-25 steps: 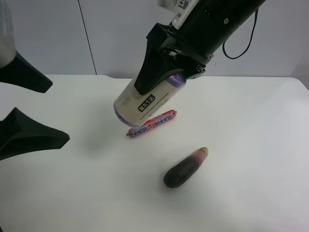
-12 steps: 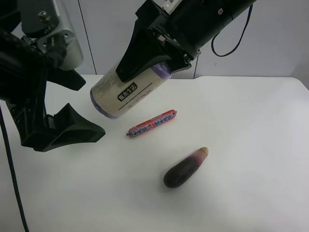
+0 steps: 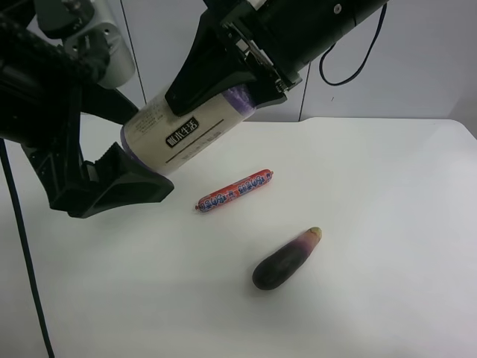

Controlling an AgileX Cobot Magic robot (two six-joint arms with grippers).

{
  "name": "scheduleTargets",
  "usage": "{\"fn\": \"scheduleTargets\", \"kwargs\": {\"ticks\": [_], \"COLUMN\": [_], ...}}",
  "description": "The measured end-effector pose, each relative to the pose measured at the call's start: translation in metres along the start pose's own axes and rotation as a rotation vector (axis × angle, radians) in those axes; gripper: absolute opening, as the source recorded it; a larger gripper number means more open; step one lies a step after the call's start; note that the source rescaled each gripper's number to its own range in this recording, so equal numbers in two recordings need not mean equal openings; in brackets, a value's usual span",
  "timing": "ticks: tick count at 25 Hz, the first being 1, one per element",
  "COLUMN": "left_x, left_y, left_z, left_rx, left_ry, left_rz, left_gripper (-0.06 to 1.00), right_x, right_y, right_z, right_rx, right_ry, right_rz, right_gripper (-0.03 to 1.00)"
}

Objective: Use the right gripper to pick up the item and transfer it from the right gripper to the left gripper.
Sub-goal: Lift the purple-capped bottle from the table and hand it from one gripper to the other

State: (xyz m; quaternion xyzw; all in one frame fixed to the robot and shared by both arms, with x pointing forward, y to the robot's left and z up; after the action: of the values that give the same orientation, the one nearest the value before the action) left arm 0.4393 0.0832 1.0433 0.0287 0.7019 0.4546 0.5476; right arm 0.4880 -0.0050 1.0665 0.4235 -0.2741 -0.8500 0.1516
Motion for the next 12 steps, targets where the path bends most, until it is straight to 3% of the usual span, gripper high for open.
{"fn": "scheduleTargets", "kwargs": {"ticks": [12], "left_x": [0.004], "left_y": [-0.022], "left_z": [-0.003], "left_rx": [0.032], "left_ry": [0.012], "left_rz": [0.039], "left_gripper": [1.00], "right_x": [-0.001], "right_y": [-0.007], "right_z": [0.013], "right_rx": [-0.031], "right_ry": [0.031], "right_rz": [0.001], "right_gripper": [0.00]}}
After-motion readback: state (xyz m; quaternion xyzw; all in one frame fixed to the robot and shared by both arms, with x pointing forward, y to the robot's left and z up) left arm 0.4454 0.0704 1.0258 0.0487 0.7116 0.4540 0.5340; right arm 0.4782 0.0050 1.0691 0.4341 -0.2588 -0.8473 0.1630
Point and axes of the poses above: a point on each arm's last joint axis where the gripper is mounted, y pointing back along that axis away from the gripper, z along the wrist's bending axis when the last joint is at zero, x = y × z, the point moved 9 cm from there along -y, pointing out along that axis toward the gripper, and after that the axes turned 13 degrees about y, right-handed, at the moved point
